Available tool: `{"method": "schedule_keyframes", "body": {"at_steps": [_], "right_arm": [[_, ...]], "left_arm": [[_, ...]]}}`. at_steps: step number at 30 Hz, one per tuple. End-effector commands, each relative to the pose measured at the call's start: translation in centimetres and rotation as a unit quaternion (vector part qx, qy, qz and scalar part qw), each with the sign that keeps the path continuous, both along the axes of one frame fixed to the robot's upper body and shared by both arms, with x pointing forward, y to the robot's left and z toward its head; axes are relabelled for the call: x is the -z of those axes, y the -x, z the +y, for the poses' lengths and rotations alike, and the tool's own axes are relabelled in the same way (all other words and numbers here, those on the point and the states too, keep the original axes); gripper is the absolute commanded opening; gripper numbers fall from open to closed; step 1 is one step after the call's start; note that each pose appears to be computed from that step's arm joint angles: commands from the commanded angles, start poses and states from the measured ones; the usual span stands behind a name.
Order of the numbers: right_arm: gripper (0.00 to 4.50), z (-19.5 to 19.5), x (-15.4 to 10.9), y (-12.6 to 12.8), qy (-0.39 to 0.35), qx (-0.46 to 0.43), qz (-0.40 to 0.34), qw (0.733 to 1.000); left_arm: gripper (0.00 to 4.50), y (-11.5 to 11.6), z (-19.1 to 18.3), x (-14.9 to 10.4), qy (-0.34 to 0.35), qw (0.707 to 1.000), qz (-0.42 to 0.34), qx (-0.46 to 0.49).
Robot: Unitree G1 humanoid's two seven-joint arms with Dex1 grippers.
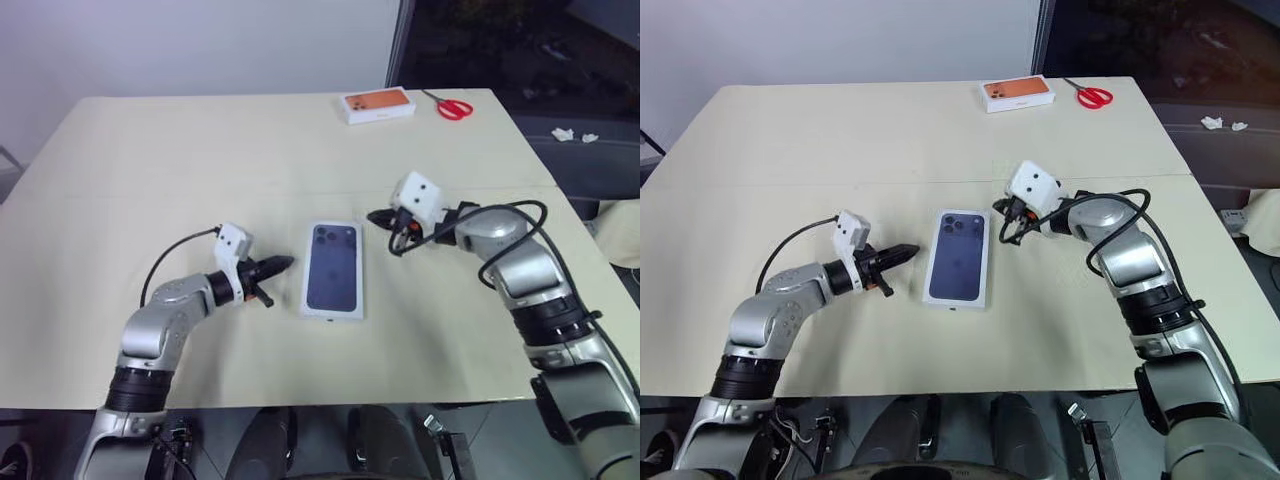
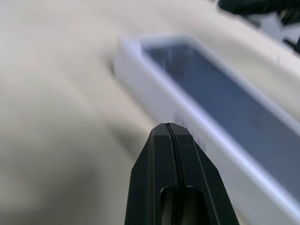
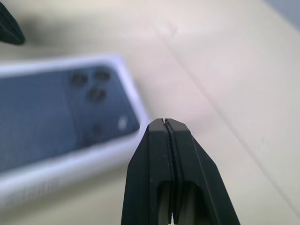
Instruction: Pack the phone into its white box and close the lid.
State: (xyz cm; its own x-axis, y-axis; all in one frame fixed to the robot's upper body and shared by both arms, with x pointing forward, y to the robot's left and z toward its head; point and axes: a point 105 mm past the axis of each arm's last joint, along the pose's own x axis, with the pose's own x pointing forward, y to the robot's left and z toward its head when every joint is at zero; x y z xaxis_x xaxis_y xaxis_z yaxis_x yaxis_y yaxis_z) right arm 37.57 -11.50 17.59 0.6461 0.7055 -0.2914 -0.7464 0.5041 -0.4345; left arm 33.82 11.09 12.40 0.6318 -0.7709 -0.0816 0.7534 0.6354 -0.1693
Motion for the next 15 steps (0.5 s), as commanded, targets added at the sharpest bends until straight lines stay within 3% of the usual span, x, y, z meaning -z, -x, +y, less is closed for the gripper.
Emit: {"method": "schedule_keyframes", "body": {"at_steps": [1,7,9,12,15], "right_arm": [[0.04,0.1,0.5,-0.2,0.004,0.003,-0.013,1.0],[0.04,0.9,4.1,0.7,0.016,-0.003,0.019,1.0],[0.04,1.1,6.8,2.4,0.064,-0.032,0.051,0.996],[0.04,0.7,9.4,6.5,0.113,-0.11,0.117,0.981],[0.04,0.8,8.1,6.8,0.073,-0.104,0.135,0.983]], "left_arm": [[0.0,-1.1,-1.3,-1.2,0.007,0.999,-0.031,-0.002],[0.0,-2.1,-3.3,-0.1,0.004,0.999,-0.03,0.011],[0.0,-1.8,-3.8,2.1,-0.047,0.998,-0.014,0.029],[0.0,0.3,-3.7,4.5,-0.096,0.992,0.027,0.083],[0.0,3.1,-3.5,5.2,-0.085,0.981,0.074,0.156]]}}
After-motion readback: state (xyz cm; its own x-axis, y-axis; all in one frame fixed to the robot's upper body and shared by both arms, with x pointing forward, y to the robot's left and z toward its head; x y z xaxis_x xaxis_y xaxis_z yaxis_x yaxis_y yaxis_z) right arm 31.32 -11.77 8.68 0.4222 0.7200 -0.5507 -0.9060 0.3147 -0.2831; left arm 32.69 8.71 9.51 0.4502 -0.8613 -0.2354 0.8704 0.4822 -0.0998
